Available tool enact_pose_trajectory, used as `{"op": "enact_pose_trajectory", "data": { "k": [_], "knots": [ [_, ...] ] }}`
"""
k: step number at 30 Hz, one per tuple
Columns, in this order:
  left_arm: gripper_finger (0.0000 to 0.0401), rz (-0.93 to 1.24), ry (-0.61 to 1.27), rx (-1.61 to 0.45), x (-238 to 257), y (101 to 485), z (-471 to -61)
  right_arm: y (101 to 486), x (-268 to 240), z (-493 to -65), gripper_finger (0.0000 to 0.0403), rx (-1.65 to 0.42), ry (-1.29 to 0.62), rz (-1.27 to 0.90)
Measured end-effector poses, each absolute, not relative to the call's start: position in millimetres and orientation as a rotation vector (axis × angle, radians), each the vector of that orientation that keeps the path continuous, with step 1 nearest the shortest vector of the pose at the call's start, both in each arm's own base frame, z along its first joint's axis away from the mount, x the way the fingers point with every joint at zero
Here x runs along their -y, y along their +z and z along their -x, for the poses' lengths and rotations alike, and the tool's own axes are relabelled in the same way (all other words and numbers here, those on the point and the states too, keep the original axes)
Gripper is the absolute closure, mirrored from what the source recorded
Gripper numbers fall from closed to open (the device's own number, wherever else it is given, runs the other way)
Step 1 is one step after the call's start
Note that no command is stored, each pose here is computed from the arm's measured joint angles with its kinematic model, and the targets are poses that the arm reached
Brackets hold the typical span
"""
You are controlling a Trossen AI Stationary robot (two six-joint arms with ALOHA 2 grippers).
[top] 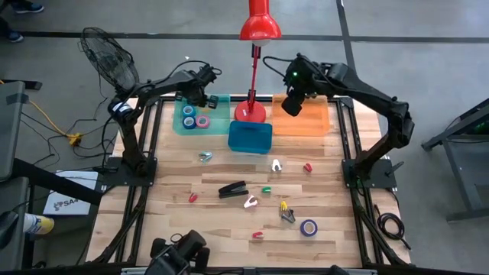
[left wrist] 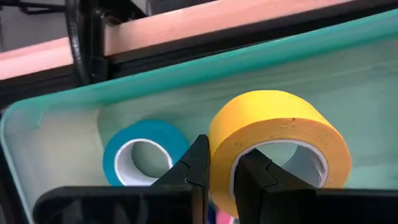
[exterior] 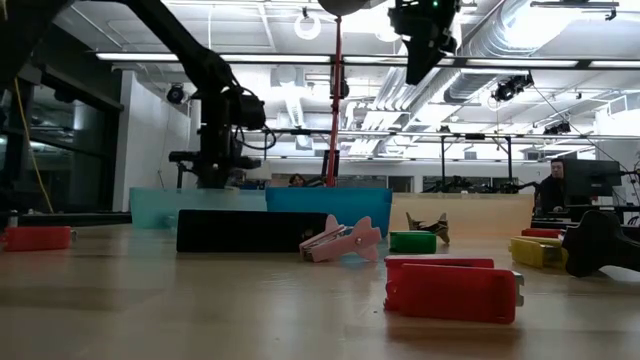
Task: Pick and place Stapler, Stapler remover, tape
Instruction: Put the yellow tape into the light green bin
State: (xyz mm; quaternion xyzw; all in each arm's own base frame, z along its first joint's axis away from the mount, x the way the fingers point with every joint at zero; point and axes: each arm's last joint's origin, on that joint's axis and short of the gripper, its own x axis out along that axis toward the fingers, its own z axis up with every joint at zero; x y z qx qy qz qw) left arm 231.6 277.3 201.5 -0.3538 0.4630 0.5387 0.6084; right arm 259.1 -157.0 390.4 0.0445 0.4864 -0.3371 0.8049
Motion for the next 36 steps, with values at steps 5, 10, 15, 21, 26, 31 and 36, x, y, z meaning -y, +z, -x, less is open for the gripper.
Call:
{"op": "enact_pose_trajectory", "data": {
  "k": [5, 10, 15, 21, 26, 31, 36],
  "knots": [
    [0.0368, 0.825, 1.260, -1.119, -280.2, 186.3, -233.6, 391.1, 165.6, -255.8, 0.0272, -1.033, -0.711, -0.088],
    [0.0367, 0.852, 1.297, -1.110, -281.7, 180.2, -234.6, 391.5, 172.1, -252.9, 0.0272, -1.023, -0.685, -0.091],
    [0.0345, 0.875, 1.281, -1.144, -279.1, 179.6, -233.0, 391.8, 176.5, -250.3, 0.0272, -1.022, -0.690, -0.090],
    [0.0338, 0.882, 1.274, -1.156, -278.1, 179.3, -232.4, 391.9, 178.2, -249.8, 0.0272, -1.009, -0.660, -0.110],
    [0.0335, 0.863, 1.252, -1.176, -277.8, 179.3, -232.2, 391.9, 178.0, -249.9, 0.0272, -1.009, -0.655, -0.109],
    [0.0303, 0.860, 1.248, -1.178, -277.4, 180.2, -231.9, 390.7, 176.4, -249.4, 0.0272, -1.018, -0.620, -0.132],
    [0.0249, 0.845, 1.236, -1.160, -276.1, 188.6, -230.9, 388.9, 174.6, -247.0, 0.0272, -1.053, -0.614, -0.142]
  ]
}}
